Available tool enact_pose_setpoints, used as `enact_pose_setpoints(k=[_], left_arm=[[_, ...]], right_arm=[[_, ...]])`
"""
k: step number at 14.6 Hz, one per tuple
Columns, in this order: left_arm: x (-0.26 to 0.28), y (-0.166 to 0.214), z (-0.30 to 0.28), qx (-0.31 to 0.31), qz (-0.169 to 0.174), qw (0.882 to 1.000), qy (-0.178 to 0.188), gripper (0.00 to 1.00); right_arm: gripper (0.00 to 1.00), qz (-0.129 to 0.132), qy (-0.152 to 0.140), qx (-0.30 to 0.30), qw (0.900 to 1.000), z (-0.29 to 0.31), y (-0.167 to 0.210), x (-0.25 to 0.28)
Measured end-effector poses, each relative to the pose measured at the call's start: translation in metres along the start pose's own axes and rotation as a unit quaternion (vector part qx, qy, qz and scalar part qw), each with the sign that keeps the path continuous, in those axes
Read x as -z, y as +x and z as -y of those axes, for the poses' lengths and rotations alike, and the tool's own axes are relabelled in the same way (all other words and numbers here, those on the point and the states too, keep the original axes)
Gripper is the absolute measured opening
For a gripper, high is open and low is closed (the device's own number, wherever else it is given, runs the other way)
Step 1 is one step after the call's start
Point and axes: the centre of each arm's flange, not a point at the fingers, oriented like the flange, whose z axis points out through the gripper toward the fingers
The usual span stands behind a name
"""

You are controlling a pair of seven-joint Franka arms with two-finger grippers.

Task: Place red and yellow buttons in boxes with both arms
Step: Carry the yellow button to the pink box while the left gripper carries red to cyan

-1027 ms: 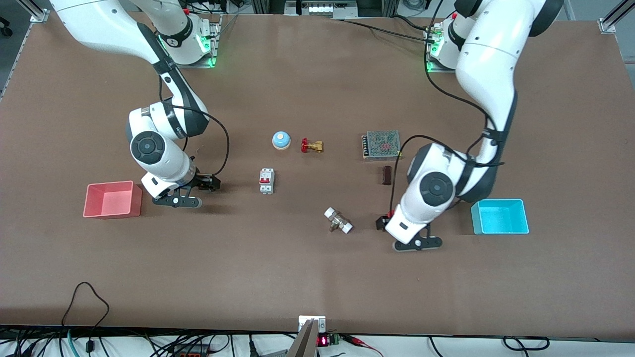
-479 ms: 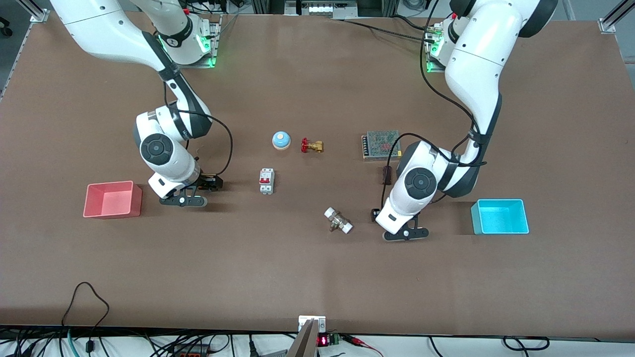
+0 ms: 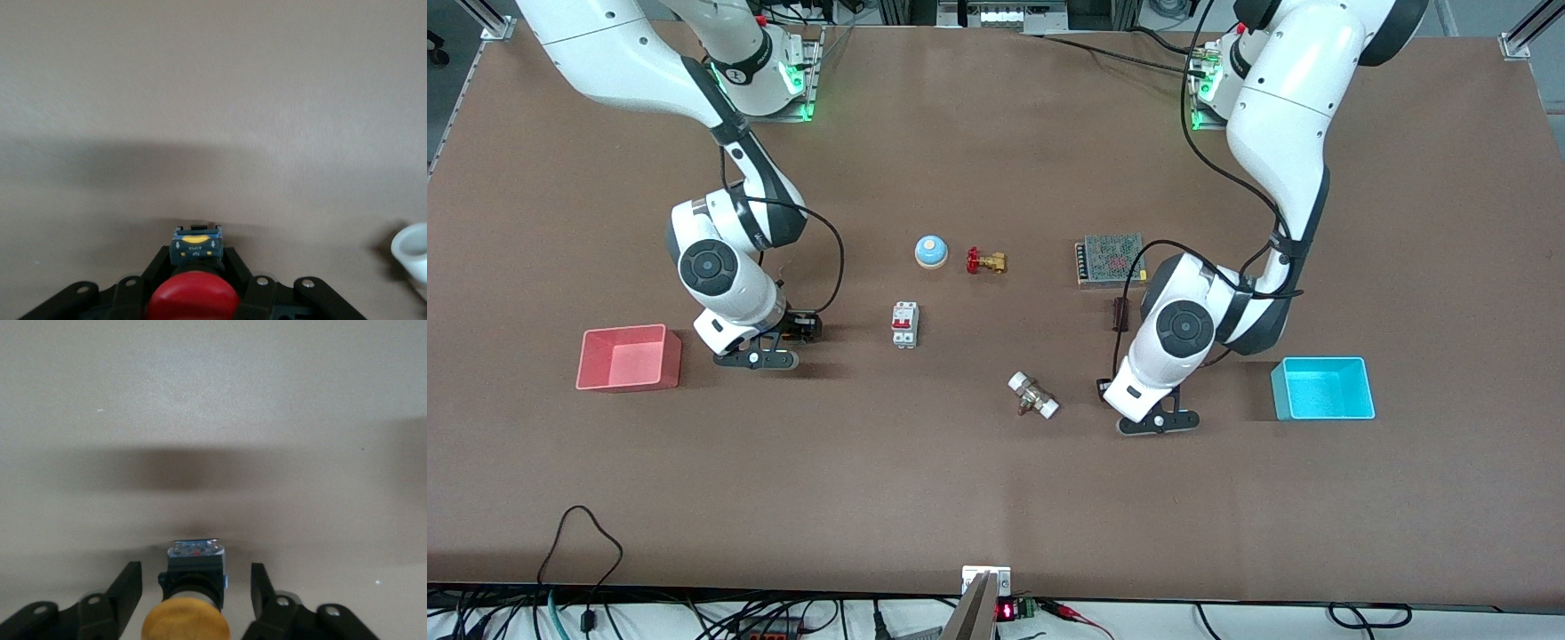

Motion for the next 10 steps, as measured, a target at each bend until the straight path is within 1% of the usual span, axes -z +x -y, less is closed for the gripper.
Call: enact_pose_setpoints(k=[1, 2, 3, 4, 5, 7, 10], left_arm=[[0.013, 0.008, 0.008, 0.006, -0.005, 1.000, 0.001, 0.37], [0.031, 0.018, 0.020, 0.011, -0.004, 1.000, 0.005, 0.37], [0.052, 0.028, 0.037, 0.008, 0.002, 1.000, 0.011, 0.37], [0.074, 0.039, 0.058, 0.000, 0.009, 1.000, 0.017, 0.37], [0.095, 0.049, 0.084, -0.008, 0.017, 1.000, 0.023, 0.37], [0.123, 0.064, 0.143, -0.023, 0.041, 0.998, 0.035, 0.37], [0.123, 0.076, 0.226, -0.028, 0.070, 0.995, 0.061, 0.37]], right_arm=[[0.61, 0.001, 0.000, 0.001, 1.000, -0.001, -0.001, -0.001], [0.55, 0.002, -0.001, 0.000, 1.000, -0.001, -0.001, -0.002], [0.54, 0.002, -0.001, 0.001, 1.000, -0.002, -0.001, -0.002], [0.50, 0.002, -0.001, 0.001, 1.000, -0.003, -0.001, -0.002], [0.42, 0.002, -0.001, 0.001, 1.000, -0.003, -0.001, -0.001], [0.42, 0.002, -0.001, 0.001, 1.000, -0.003, -0.001, -0.001], [0.42, -0.007, 0.003, -0.002, 1.000, -0.006, 0.004, 0.007]])
